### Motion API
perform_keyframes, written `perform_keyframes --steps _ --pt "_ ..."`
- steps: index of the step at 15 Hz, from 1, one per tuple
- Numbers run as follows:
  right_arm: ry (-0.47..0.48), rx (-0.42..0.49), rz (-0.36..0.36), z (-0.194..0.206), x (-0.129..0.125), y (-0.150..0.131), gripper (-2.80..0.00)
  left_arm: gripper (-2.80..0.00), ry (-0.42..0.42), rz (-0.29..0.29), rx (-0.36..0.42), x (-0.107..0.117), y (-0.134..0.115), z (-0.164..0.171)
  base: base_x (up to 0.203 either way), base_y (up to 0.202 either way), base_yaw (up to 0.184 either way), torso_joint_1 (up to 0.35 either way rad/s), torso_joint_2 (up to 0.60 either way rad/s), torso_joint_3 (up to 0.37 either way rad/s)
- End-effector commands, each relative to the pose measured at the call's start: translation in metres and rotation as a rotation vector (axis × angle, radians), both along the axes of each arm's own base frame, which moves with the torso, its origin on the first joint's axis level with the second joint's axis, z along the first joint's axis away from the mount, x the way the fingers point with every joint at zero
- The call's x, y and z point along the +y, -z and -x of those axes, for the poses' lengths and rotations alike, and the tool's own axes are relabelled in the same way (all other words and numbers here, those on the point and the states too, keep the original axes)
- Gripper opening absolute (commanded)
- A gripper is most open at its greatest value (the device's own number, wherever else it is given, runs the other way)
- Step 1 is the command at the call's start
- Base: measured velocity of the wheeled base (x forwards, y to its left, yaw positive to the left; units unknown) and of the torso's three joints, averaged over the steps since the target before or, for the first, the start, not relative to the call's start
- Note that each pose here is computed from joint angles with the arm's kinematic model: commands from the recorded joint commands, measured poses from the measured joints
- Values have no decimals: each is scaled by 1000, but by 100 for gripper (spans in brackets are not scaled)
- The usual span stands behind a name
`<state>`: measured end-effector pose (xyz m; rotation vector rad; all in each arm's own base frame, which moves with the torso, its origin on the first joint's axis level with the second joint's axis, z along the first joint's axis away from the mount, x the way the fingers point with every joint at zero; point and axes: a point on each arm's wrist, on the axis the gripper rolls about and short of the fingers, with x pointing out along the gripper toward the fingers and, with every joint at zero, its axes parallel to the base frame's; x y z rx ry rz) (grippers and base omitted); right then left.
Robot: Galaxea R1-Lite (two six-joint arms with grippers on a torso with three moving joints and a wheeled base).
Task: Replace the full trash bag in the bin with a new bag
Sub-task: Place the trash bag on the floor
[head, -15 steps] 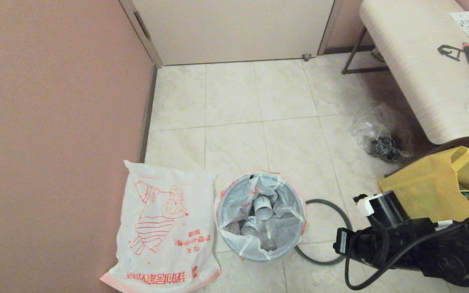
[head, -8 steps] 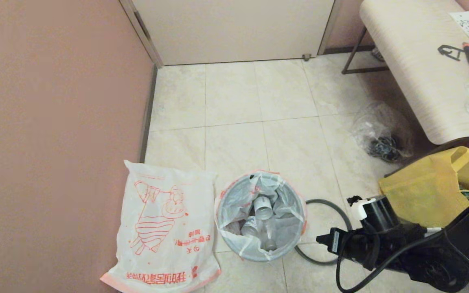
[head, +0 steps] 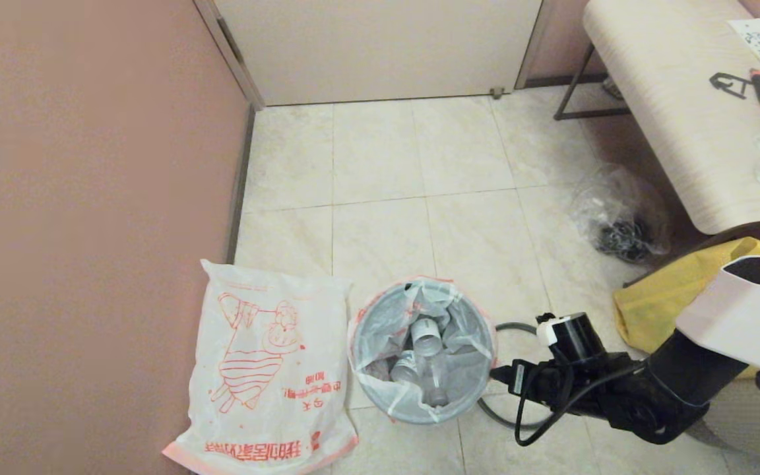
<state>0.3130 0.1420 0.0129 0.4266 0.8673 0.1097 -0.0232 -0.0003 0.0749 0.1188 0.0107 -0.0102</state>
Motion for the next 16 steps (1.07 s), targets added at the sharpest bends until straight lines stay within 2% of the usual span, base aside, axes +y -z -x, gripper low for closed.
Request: perform_keyframes --steps 1,6,11,16 --pt "13 18 11 -8 1 14 0 -280 0 -1 1 0 0 0 0 0 0 0 0 0" --pt "45 -9 3 -25 -5 15 0 -280 0 -1 1 0 0 0 0 0 0 0 0 0" --pt "27 -58 -5 -37 0 18 0 -280 0 -1 1 0 0 0 0 0 0 0 0 0" --pt "-11 -83 53 -48 -1 27 0 -280 0 -1 1 0 0 0 0 0 0 0 0 0"
